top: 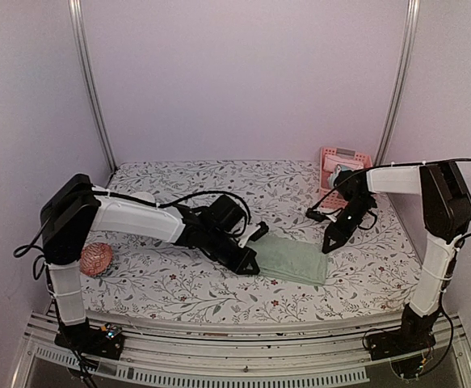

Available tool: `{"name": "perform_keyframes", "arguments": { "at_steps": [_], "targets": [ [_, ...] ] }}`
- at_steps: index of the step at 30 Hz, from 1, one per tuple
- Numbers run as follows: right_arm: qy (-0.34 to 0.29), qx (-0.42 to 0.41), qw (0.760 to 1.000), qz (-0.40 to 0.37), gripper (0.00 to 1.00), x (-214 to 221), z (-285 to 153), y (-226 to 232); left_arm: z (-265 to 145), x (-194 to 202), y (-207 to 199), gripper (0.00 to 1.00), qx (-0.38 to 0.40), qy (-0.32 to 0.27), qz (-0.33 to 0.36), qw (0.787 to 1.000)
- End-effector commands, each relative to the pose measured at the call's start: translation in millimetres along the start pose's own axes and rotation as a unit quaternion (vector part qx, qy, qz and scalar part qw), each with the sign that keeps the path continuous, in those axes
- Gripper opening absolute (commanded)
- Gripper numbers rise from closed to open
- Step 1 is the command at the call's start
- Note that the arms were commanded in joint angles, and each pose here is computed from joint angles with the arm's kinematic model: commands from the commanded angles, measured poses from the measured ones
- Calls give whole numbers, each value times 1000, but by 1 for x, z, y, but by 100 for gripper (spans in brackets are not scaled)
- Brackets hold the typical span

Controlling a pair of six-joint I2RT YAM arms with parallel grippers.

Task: Roll the towels
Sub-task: Rotate the towel at the center of the board.

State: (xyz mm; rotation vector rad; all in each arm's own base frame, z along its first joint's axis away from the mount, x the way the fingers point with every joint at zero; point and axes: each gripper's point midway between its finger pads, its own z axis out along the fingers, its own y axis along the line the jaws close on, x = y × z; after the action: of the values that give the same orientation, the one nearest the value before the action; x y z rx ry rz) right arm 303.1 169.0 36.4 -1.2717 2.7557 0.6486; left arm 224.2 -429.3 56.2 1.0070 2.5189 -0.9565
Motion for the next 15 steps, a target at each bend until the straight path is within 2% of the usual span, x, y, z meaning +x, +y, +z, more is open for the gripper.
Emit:
{"name": "perform_keyframes", "arguments": {
  "at_steps": [1, 4, 9, 13, 15],
  "targets": [
    [25, 26, 999, 0, 21, 15, 16, -16, 15, 11, 1, 0, 6, 24, -10, 1000],
    [40, 27, 999, 4, 20, 26, 22, -16, 22, 18, 15, 0, -16, 34, -21, 999],
    [61, -17, 998, 5, 20, 45, 31, 12, 27, 23, 52, 0, -50, 40, -60, 996],
    [73, -38, 996, -41, 20, 42, 38, 48, 20, -1, 84, 1, -84, 5, -71, 994],
    [78, -58, 993, -60, 20, 34, 44, 69, 22, -14, 107, 4, -101, -8, -67, 993]
  ]
}}
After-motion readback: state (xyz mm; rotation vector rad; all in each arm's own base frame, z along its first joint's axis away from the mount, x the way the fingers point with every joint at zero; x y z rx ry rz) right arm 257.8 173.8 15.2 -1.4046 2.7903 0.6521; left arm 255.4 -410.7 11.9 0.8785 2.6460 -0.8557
